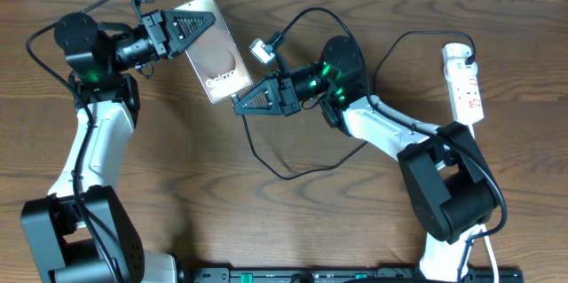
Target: Plug charger to phone and switch on socket
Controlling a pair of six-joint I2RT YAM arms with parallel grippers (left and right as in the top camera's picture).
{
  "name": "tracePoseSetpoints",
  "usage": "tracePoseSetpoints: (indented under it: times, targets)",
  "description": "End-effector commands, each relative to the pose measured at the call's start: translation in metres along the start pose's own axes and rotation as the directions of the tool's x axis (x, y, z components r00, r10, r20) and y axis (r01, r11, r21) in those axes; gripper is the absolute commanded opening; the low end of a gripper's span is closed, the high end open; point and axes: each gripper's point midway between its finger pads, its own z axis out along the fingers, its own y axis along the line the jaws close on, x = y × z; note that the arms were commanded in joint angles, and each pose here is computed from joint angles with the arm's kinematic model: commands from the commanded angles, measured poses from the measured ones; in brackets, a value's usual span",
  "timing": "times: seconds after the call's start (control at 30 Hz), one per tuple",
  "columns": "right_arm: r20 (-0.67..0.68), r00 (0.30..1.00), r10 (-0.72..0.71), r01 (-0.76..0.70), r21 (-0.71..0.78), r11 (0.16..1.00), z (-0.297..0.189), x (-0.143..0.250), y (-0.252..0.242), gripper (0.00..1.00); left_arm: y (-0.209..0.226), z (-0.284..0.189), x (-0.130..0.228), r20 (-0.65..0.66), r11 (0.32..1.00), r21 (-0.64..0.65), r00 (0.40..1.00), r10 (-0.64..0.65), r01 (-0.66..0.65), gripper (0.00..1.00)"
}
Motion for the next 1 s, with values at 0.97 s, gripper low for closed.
tracePoseSetpoints:
  times: [0.97]
  targets:
    - [0.192, 0.981, -0.03, 0.013, 0.091, 0.996, -0.005, -0.037, -0.011, 0.01, -0.021, 0.001, 0.022, -0.138, 0.995, 0.068, 0.987, 0.079, -0.07, 0.07]
